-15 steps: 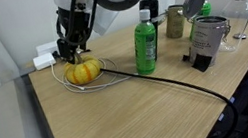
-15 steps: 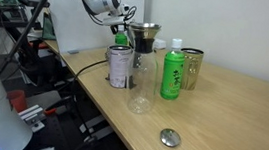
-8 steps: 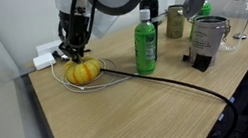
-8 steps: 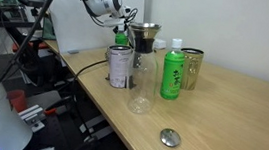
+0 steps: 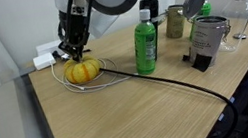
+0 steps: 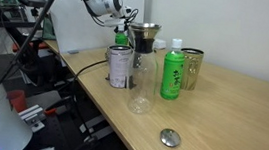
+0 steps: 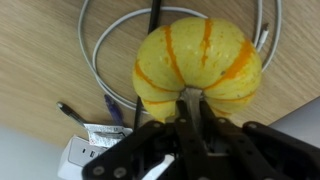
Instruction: Move the pumpkin to the right
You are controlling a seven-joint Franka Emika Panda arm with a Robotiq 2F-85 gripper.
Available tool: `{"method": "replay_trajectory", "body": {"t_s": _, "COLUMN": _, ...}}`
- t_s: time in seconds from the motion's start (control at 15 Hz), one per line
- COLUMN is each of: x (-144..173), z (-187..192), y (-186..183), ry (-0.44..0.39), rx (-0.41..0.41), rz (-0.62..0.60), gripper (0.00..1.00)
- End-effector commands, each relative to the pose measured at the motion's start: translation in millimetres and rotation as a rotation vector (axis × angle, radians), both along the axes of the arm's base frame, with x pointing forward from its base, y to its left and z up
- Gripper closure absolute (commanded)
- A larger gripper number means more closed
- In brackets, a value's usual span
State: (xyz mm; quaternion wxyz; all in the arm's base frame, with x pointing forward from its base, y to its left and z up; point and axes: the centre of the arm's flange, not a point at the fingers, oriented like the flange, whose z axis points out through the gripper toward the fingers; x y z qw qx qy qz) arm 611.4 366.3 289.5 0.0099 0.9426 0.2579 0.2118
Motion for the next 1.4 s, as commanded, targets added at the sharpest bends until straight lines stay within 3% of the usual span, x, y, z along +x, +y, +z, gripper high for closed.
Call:
{"method": "replay_trajectory", "body": {"t_s": 0.0, "x": 6, "z": 14, "y": 0, "ry": -0.029, "rx": 0.014, "rz": -0.041, "gripper": 0.96}}
{"method": "replay_trajectory", "body": {"t_s": 0.33, "x": 19, "z": 54, "y": -3, "ry": -0.092, "rx": 0.050, "rz": -0.149, "gripper": 0.96}}
{"method": "replay_trajectory", "body": {"t_s": 0.67, "x": 47, "z": 98, "y": -16, "ry": -0.245, "rx": 0.063, "rz": -0.262, "gripper": 0.96}}
{"method": "replay_trajectory", "body": {"t_s": 0.93, "x": 75, "z": 104, "y": -42, "ry": -0.369, "rx": 0.014, "rz": -0.404, "gripper": 0.96}}
{"method": "replay_trajectory", "body": {"t_s": 1.33, "x": 100, "z": 84, "y": -59, "ry": -0.421, "rx": -0.044, "rz": -0.600, "gripper": 0.96}}
